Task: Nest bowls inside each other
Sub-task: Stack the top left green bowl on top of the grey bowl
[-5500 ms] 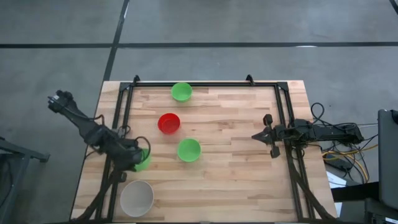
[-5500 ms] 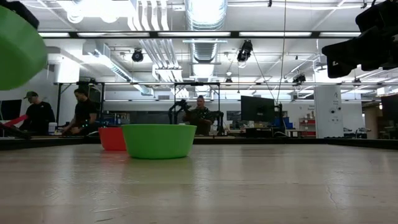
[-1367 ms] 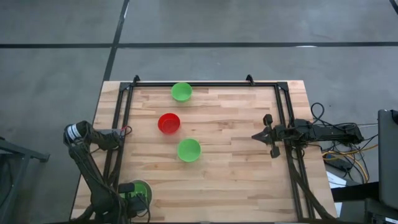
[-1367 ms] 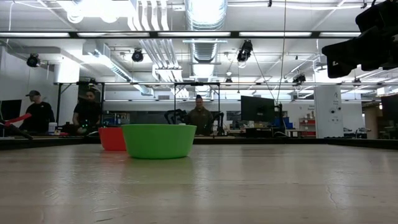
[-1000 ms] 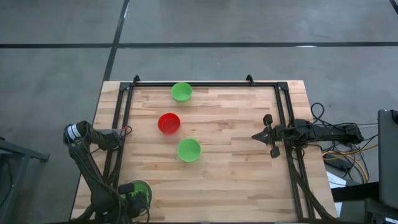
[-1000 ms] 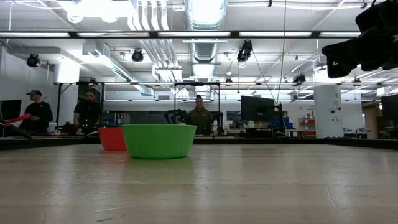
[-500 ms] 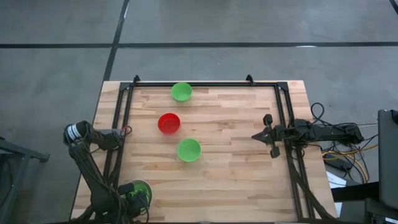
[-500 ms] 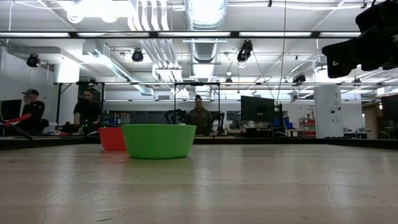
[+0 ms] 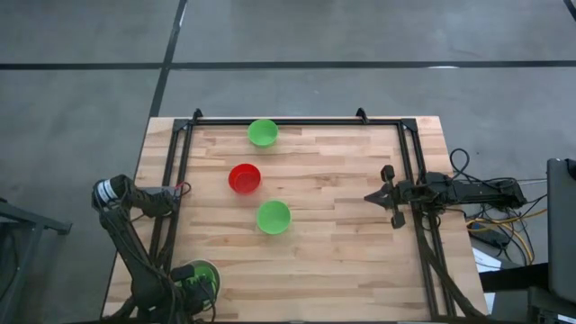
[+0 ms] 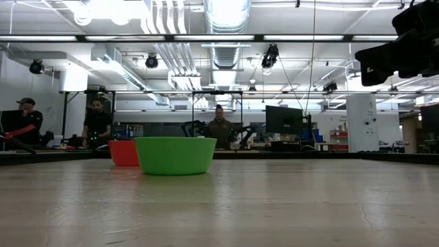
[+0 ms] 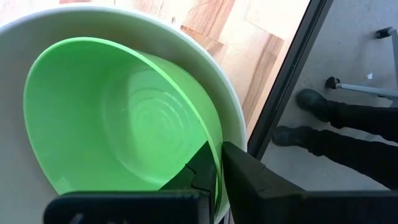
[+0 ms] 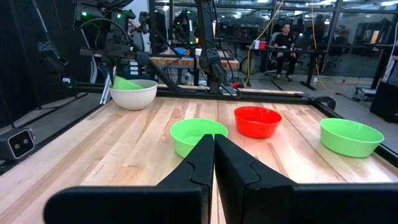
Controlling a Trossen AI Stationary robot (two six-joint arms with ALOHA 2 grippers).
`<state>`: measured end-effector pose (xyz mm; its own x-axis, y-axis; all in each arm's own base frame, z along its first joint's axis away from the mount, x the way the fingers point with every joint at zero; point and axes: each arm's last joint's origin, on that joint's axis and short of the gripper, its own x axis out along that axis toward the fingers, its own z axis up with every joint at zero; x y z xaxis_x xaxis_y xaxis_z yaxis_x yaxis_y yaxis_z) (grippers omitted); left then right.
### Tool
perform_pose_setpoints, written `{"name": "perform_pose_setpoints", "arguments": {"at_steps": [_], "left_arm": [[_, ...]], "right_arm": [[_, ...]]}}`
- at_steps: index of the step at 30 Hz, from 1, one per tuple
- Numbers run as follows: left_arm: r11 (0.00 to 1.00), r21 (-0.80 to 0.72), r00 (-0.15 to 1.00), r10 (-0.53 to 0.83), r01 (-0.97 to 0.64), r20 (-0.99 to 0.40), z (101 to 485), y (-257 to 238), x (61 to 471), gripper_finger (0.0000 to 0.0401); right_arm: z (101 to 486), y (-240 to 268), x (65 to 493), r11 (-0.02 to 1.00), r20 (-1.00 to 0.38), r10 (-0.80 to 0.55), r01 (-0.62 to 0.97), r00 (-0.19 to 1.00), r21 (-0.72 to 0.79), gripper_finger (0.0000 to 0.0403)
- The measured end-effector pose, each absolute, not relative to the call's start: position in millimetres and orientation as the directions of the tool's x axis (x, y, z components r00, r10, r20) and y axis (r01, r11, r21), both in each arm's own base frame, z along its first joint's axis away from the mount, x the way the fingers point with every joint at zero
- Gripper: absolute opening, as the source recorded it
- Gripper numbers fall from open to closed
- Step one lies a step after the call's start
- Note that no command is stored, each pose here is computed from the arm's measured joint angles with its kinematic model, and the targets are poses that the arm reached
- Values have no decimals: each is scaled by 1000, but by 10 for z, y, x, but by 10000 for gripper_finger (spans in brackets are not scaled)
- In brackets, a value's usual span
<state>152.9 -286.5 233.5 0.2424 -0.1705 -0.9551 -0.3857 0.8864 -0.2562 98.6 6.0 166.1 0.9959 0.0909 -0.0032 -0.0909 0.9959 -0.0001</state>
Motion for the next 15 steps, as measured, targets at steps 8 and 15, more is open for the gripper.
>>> {"name": "perform_pose_setpoints", "arguments": {"at_steps": [8, 15], "left_arm": [[873, -263, 246, -171, -412, -954, 2337, -2865, 1530, 28], [871, -266, 249, -173, -412, -953, 2341, -2865, 1532, 28]], "right_arm": [[1660, 60, 987, 996, -4, 91, -91, 996, 0, 9], [1660, 59, 987, 996, -3, 91, -91, 996, 0, 9]]}}
